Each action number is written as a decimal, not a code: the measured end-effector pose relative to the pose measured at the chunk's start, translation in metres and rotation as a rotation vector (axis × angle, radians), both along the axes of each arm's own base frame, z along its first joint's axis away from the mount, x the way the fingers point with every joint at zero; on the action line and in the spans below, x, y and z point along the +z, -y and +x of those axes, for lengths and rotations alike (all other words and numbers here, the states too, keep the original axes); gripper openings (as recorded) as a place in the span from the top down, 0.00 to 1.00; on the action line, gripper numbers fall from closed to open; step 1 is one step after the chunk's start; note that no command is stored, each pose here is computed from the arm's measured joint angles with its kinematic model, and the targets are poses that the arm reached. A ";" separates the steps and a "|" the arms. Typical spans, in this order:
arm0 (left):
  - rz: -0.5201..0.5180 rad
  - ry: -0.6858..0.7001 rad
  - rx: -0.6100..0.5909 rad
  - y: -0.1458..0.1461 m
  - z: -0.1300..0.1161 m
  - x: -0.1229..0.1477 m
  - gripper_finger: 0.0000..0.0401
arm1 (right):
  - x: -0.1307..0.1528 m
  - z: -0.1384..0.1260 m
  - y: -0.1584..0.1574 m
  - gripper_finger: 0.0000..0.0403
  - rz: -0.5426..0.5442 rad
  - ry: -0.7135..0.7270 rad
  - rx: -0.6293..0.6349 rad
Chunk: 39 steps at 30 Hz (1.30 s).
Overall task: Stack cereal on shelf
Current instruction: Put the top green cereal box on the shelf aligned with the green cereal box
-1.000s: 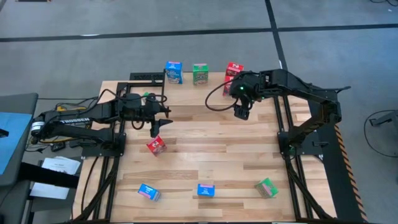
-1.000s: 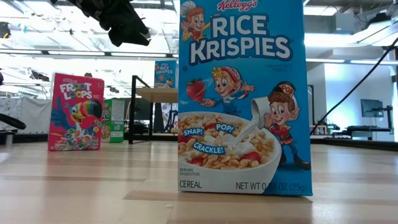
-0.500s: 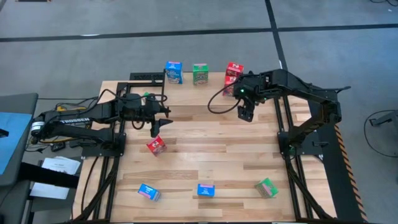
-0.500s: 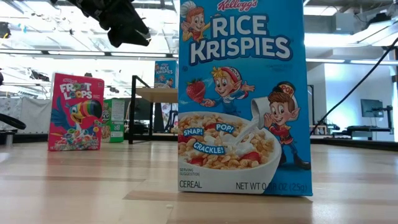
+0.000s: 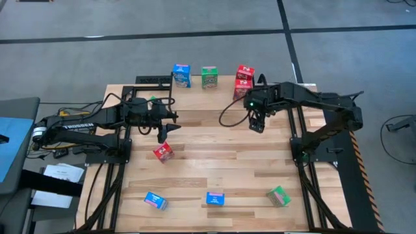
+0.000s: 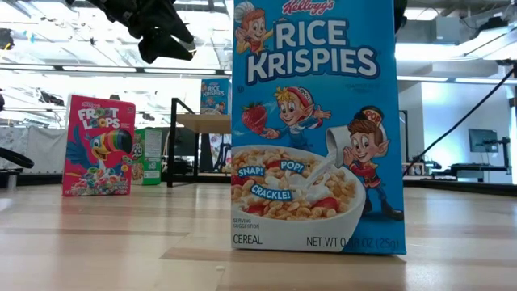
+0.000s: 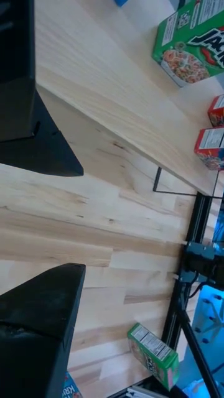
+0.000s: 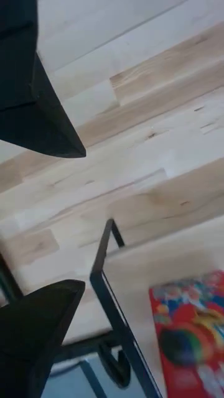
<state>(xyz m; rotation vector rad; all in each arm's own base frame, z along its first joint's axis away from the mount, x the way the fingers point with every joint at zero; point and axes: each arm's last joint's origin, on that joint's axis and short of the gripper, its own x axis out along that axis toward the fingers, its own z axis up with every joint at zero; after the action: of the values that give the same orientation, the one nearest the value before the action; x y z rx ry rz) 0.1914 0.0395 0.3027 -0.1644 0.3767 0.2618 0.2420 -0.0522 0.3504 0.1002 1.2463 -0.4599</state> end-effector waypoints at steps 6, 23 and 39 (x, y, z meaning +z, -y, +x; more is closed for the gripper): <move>-0.009 -0.002 -0.031 0.003 0.000 0.000 0.42 | -0.014 -0.004 -0.020 0.11 0.047 0.035 -0.011; -0.064 0.008 -0.148 0.028 0.004 0.000 0.42 | -0.018 0.021 -0.107 0.11 0.211 0.259 0.033; -0.075 0.011 -0.163 0.033 0.004 0.000 0.42 | -0.004 0.033 -0.153 0.11 0.349 0.495 0.229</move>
<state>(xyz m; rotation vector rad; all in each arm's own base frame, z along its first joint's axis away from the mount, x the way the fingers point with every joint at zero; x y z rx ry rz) 0.1954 0.0066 0.3027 -0.2072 0.3871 0.0858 0.2746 0.1004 0.3463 0.3422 0.8244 -0.0068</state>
